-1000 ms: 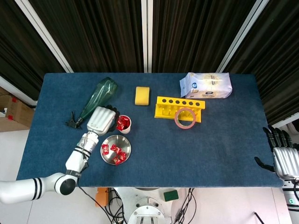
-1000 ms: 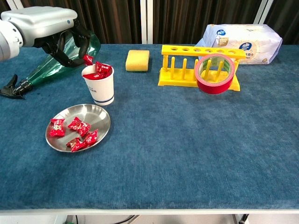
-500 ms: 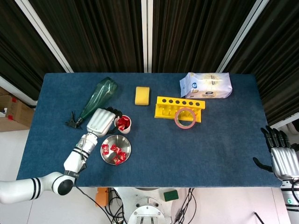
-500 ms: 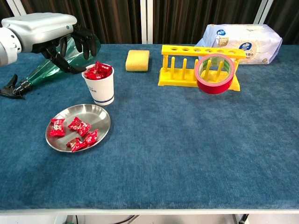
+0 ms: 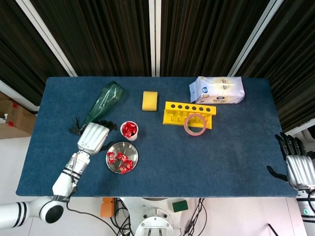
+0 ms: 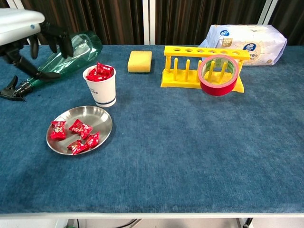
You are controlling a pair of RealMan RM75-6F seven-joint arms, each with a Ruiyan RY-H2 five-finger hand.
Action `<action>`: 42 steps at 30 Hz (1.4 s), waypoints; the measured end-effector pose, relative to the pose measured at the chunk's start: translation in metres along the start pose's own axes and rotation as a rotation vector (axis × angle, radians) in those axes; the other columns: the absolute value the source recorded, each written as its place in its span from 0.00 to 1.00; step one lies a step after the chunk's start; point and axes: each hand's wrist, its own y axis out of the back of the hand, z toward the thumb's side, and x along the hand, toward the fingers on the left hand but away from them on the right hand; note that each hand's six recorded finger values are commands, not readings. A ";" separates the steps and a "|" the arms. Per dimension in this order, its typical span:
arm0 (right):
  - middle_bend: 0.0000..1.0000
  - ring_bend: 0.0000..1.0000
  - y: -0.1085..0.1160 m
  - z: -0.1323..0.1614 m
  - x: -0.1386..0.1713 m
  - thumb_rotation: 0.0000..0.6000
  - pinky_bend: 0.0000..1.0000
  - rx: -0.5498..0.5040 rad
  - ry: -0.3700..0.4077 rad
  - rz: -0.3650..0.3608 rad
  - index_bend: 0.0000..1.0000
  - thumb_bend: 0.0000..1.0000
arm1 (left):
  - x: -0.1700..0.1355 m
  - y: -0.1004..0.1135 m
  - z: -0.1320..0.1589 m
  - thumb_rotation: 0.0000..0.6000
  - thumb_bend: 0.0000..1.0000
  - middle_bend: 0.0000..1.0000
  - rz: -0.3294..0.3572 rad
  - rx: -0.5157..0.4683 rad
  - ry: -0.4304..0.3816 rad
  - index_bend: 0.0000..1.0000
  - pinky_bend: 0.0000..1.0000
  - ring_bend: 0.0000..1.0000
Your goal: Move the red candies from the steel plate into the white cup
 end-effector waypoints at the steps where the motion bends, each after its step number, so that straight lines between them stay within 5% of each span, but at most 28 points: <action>1: 0.00 0.00 0.000 0.000 0.000 1.00 0.00 0.001 0.001 0.001 0.00 0.20 | -0.009 -0.005 -0.004 1.00 0.24 0.37 -0.025 0.012 0.007 0.39 0.43 0.30; 5: 0.00 0.00 -0.002 0.003 0.001 1.00 0.00 0.008 0.006 0.005 0.00 0.20 | -0.032 -0.026 -0.013 1.00 0.22 0.26 -0.125 0.017 0.028 0.36 0.26 0.15; 10: 0.00 0.00 -0.005 0.005 0.001 1.00 0.00 0.014 0.007 0.012 0.00 0.20 | -0.044 -0.048 -0.015 1.00 0.22 0.21 -0.201 0.004 0.020 0.28 0.24 0.11; 22: 0.00 0.00 -0.005 0.003 0.000 1.00 0.00 0.010 0.004 0.017 0.00 0.20 | -0.040 -0.086 -0.010 1.00 0.22 0.19 -0.237 0.009 -0.001 0.31 0.24 0.10; 42: 0.00 0.00 -0.008 0.004 -0.002 1.00 0.00 0.017 0.003 0.023 0.00 0.20 | -0.029 -0.099 -0.009 1.00 0.29 0.23 -0.264 -0.016 0.017 0.41 0.28 0.10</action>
